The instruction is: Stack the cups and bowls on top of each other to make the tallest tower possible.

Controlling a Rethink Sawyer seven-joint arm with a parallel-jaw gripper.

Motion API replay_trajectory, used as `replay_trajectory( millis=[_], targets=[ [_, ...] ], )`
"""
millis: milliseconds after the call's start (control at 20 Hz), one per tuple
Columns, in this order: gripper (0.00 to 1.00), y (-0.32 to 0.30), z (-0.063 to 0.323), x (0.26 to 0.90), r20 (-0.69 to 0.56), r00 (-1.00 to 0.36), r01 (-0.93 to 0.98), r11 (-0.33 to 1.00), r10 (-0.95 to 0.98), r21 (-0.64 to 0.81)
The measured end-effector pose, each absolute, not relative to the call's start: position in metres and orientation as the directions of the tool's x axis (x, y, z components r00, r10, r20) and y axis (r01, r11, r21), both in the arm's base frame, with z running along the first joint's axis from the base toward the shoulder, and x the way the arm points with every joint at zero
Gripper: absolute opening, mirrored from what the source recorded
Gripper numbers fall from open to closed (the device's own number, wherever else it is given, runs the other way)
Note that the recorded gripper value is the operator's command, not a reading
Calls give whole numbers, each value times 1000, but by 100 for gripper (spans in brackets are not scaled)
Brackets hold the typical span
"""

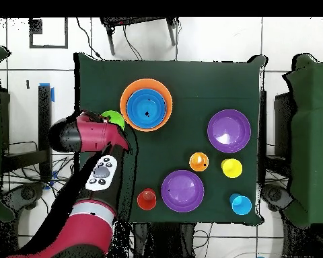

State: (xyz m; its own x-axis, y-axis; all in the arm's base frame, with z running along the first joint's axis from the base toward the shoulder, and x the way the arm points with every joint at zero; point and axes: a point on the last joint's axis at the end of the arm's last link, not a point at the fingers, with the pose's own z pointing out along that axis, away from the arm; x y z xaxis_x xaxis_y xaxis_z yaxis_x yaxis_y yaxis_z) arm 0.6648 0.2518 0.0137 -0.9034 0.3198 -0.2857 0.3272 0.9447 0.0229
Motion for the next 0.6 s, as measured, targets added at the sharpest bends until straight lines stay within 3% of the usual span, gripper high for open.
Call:
replay_trajectory(
  millis=[600],
  targets=[
    [100,226,9,672,-281,-893,362,932,353,20]
  ],
)
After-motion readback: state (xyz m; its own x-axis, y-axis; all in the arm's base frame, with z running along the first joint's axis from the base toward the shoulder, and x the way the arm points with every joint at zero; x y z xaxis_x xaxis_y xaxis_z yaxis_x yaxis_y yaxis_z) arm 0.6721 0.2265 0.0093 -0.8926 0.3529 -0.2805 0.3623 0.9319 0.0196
